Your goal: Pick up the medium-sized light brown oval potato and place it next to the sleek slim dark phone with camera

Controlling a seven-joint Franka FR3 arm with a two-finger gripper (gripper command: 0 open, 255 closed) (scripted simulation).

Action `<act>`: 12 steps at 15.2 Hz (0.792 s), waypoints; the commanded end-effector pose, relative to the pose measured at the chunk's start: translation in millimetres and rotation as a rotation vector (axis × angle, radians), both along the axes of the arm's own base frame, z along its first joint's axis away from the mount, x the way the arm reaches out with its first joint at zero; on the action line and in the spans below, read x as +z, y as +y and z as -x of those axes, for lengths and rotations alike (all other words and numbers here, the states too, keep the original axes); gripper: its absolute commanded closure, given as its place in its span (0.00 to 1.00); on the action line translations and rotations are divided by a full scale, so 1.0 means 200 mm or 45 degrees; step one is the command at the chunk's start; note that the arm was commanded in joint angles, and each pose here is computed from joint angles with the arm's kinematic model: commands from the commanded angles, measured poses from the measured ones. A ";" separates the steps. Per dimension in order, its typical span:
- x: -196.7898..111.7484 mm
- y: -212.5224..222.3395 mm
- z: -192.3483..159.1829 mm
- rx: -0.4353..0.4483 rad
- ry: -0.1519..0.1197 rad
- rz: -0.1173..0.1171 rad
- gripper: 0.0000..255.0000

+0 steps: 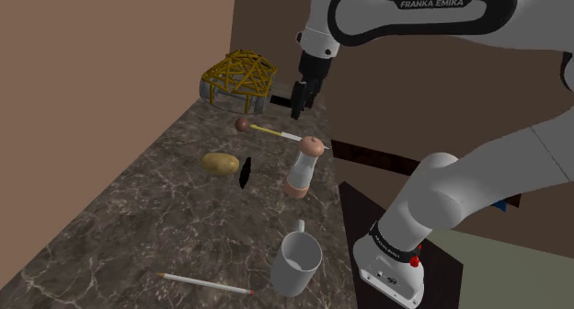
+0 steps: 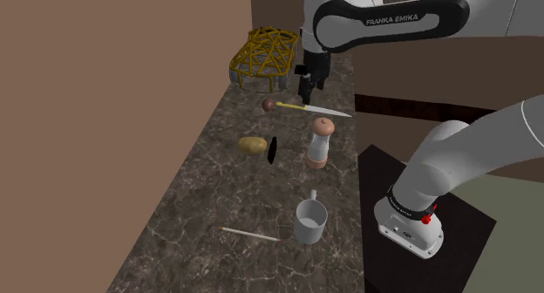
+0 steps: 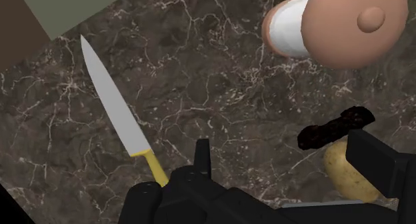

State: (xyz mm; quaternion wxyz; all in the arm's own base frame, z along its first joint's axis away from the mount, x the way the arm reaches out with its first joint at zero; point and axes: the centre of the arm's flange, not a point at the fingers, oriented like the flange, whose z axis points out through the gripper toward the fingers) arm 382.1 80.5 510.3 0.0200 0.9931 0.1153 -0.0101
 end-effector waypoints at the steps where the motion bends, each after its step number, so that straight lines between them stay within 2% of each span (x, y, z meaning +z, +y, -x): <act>1: -0.08 0.08 -0.08 0.030 0.013 -0.008 0.00; 12: -0.48 0.57 -0.46 0.188 0.087 -0.049 0.00</act>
